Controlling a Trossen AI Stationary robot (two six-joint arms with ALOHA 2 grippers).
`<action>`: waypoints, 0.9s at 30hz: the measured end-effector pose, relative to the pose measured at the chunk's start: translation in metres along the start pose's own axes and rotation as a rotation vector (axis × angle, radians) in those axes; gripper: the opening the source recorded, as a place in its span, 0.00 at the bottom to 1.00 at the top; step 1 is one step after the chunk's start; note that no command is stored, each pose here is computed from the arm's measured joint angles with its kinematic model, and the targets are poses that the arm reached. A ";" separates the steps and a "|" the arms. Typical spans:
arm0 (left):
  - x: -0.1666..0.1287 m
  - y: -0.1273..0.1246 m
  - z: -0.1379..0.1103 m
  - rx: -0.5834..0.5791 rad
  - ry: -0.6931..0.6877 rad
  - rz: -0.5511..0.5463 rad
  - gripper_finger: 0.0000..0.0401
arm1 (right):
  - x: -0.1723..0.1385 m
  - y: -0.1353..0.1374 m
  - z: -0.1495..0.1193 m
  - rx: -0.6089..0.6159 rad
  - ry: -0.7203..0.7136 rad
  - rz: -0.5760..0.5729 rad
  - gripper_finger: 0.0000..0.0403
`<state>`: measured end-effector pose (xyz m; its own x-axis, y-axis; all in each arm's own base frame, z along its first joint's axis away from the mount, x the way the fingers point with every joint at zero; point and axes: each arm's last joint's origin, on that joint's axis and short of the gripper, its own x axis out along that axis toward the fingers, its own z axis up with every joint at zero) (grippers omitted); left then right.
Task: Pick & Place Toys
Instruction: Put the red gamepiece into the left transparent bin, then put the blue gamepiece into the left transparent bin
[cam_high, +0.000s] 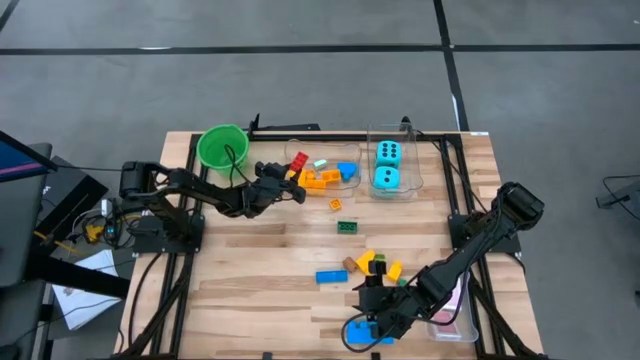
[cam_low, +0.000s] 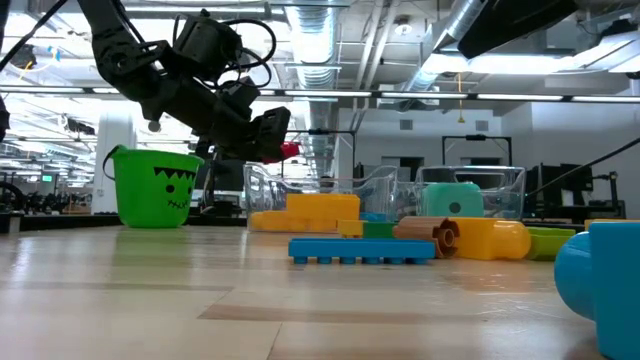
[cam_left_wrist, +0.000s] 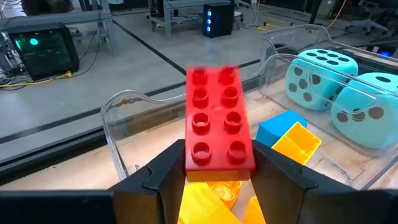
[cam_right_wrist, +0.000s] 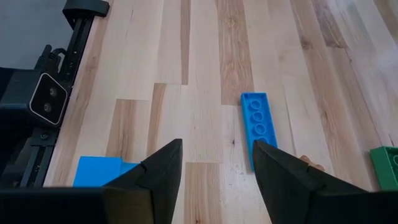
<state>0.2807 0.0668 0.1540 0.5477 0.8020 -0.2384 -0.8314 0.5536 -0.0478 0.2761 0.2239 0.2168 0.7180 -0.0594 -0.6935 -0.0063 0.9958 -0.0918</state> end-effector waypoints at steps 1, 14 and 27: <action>0.000 0.000 0.000 0.000 0.000 0.000 0.41 | 0.000 0.000 0.000 0.000 0.000 0.000 0.46; 0.000 0.000 0.000 0.000 0.002 -0.009 0.42 | 0.000 0.000 -0.001 -0.008 0.009 -0.004 0.46; -0.016 -0.006 0.030 -0.001 -0.040 -0.333 0.42 | 0.005 -0.009 0.004 0.019 -0.001 -0.033 0.46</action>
<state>0.2801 0.0573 0.1875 0.7927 0.5850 -0.1715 -0.6060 0.7866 -0.1182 0.2826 0.2152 0.2168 0.7182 -0.0922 -0.6898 0.0307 0.9944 -0.1009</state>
